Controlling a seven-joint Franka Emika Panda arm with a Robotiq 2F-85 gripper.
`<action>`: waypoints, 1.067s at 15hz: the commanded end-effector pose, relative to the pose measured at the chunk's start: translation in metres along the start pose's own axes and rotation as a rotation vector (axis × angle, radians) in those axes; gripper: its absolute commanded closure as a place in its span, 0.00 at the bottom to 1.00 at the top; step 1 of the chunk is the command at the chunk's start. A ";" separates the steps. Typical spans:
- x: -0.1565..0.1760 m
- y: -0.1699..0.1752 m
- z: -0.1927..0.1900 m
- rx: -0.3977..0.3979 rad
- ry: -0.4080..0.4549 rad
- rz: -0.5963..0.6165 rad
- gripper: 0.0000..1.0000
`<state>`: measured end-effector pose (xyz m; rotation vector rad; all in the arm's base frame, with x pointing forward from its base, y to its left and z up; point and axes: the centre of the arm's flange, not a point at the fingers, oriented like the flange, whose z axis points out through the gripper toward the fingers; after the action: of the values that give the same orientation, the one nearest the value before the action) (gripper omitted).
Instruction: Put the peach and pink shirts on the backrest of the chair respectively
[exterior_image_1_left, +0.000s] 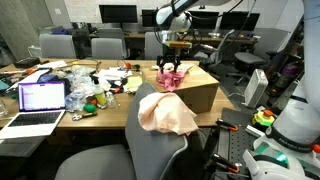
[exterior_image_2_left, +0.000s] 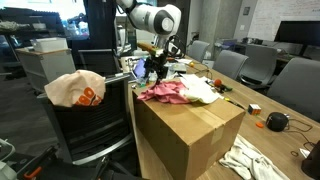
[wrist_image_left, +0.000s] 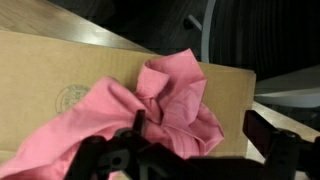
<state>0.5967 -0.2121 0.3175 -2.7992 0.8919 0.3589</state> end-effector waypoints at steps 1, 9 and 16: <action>0.000 0.012 0.004 -0.028 0.034 0.118 0.00; 0.008 0.026 0.026 -0.029 0.043 0.298 0.00; 0.014 -0.005 0.037 0.005 0.049 0.266 0.00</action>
<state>0.5917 -0.2134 0.2795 -2.7193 1.2717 0.3658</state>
